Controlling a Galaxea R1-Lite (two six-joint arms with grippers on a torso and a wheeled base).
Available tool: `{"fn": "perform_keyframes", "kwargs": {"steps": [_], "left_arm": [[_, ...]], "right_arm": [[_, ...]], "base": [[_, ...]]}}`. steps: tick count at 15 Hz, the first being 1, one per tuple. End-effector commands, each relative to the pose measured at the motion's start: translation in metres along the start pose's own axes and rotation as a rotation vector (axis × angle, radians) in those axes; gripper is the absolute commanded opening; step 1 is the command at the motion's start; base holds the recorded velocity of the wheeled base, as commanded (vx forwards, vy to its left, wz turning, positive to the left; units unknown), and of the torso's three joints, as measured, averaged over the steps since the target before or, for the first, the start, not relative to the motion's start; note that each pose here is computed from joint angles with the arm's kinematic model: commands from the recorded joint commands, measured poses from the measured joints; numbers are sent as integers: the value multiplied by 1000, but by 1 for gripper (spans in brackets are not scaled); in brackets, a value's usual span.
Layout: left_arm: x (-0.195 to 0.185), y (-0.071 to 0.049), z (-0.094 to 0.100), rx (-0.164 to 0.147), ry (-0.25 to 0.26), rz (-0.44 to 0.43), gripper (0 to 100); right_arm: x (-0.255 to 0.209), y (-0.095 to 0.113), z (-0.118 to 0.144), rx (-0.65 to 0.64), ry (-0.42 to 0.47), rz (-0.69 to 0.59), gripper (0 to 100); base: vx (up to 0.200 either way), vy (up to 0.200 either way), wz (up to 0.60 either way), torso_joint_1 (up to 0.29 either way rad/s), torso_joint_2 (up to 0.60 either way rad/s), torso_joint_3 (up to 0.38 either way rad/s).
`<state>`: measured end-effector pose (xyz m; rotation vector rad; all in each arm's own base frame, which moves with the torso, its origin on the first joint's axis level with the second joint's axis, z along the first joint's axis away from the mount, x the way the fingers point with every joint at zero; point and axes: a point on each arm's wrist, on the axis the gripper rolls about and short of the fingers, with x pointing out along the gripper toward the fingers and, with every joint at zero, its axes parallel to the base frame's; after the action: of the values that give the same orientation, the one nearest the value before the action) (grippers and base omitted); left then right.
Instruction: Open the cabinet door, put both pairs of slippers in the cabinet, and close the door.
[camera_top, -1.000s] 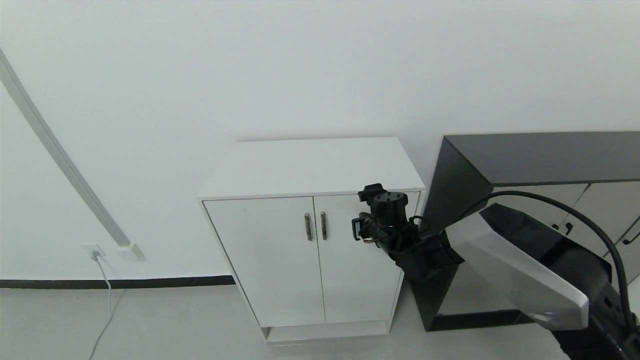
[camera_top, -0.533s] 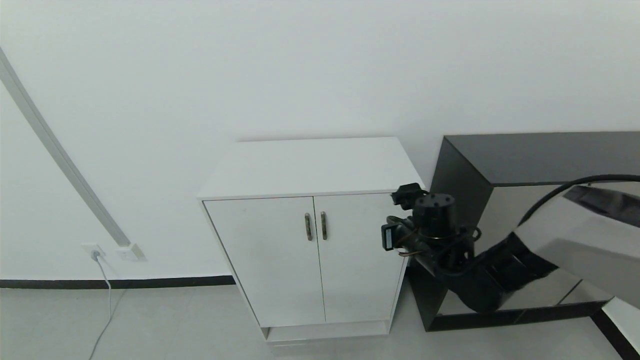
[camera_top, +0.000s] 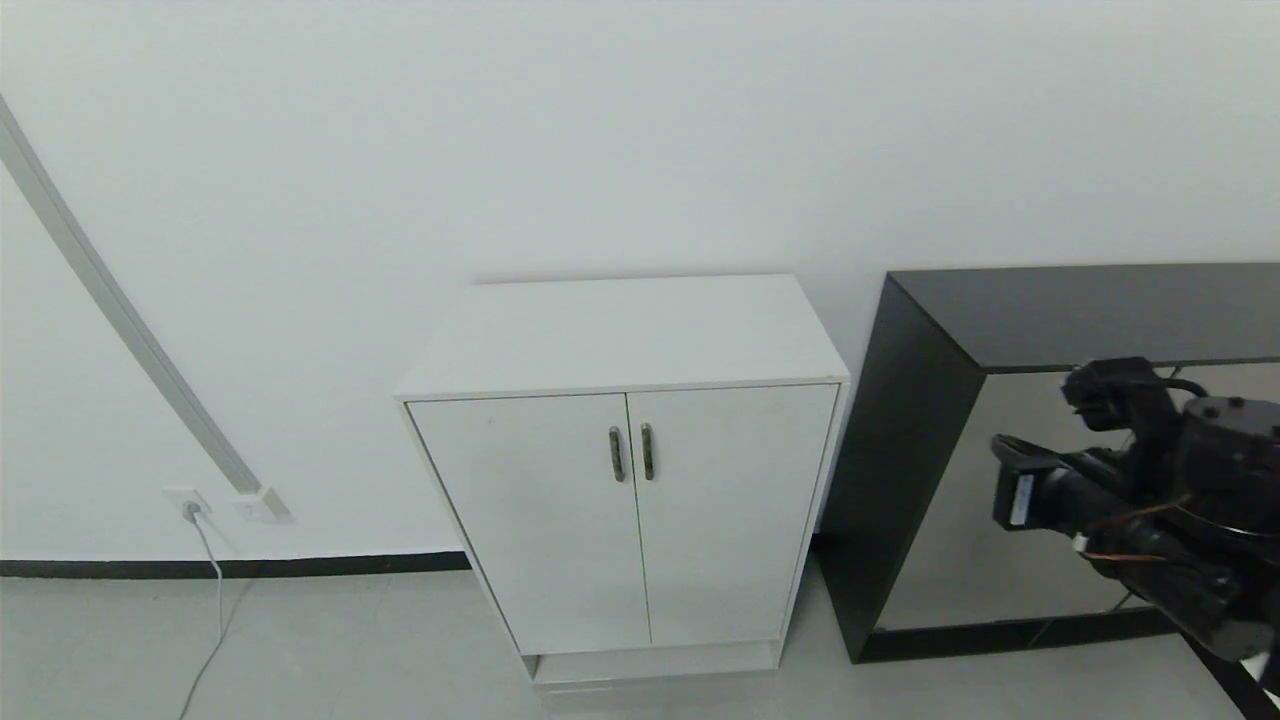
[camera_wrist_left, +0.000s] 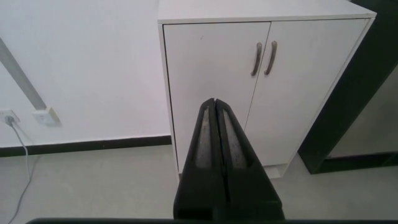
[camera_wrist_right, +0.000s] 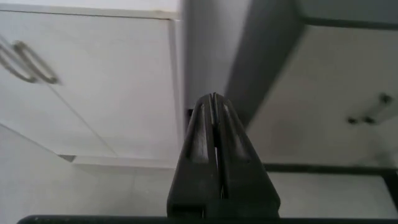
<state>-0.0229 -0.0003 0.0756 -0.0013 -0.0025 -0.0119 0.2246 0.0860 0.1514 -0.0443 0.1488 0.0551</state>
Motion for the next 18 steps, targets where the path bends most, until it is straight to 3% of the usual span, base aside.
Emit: {"fn": "perform_keyframes", "kwargs": {"steps": [1,6,10,18], "left_arm": [[0,0,0,0,1,0,0],[0,0,0,0,1,0,0],[0,0,0,0,1,0,0],[0,0,0,0,1,0,0]], "right_arm": [[-56,-35,-3,21,-52,-81,0],[-106,-54,-34,13,-32,-125,0],[-137,-61,-48,-3,36,-128,0],[-193,-70,-82,-23,158,12,0]], "base": [[0,0,0,0,0,0],[0,0,0,0,0,0],[0,0,0,0,0,0],[0,0,0,0,0,0]]}}
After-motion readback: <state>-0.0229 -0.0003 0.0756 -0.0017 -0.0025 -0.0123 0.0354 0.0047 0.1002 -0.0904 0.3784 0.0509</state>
